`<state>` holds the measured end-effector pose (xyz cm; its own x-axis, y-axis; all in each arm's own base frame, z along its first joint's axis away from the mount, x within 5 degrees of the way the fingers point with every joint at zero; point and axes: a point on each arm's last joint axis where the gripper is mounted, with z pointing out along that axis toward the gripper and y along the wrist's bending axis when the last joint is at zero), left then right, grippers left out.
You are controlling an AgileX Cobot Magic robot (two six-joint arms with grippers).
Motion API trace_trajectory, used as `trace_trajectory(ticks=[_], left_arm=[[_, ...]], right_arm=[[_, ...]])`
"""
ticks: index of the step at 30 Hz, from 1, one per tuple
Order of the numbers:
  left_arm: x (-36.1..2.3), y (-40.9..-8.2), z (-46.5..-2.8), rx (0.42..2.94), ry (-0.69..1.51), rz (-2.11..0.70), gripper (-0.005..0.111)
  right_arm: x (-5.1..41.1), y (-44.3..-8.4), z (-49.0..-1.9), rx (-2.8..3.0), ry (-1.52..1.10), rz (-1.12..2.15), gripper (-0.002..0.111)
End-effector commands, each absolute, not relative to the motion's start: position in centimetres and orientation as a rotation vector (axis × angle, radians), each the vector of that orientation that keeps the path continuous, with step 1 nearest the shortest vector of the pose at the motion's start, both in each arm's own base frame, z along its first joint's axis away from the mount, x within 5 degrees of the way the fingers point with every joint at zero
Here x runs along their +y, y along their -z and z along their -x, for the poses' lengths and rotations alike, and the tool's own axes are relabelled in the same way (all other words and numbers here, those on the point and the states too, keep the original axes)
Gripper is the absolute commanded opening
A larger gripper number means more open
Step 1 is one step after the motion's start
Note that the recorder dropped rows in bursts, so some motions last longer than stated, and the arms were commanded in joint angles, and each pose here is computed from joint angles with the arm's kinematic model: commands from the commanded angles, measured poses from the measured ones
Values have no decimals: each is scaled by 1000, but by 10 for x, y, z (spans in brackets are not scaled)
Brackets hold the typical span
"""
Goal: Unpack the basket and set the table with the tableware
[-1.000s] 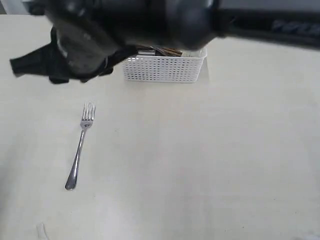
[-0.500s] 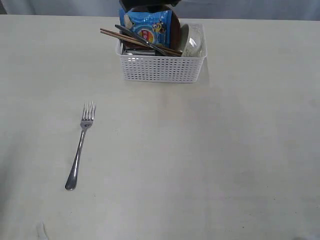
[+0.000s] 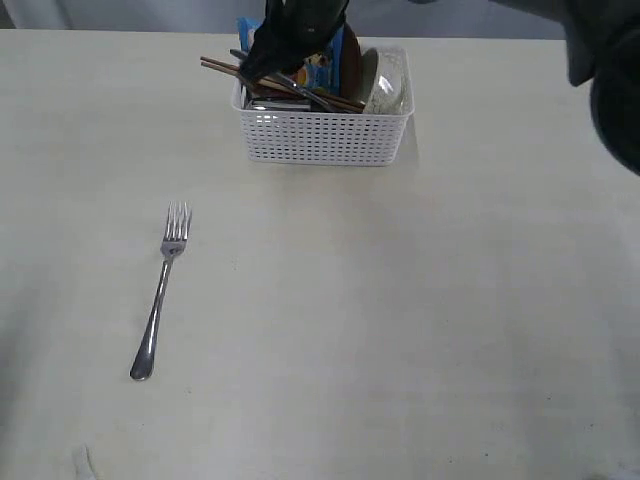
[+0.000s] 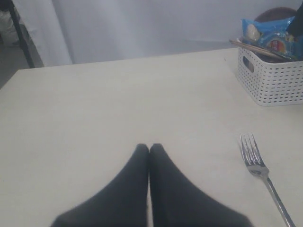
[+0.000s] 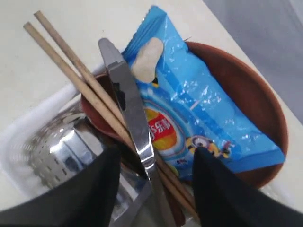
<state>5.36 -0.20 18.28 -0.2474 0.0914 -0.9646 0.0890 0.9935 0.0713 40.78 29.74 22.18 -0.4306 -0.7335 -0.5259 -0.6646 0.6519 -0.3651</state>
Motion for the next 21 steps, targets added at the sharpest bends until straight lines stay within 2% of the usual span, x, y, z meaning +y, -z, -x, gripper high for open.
trace_trajectory(ticks=[1,13,21], left_arm=[[-2,-182,-54,1822,0,-136,0],[-2,-182,-54,1822,0,-136,0],[-2,-182,-54,1822,0,-136,0]], right_arm=[[300,-214,-423,2183,152,1092,46],[277,-187,-442,2296,-21,1112,46],[277,-165,-448,2291,-29,1118,46]])
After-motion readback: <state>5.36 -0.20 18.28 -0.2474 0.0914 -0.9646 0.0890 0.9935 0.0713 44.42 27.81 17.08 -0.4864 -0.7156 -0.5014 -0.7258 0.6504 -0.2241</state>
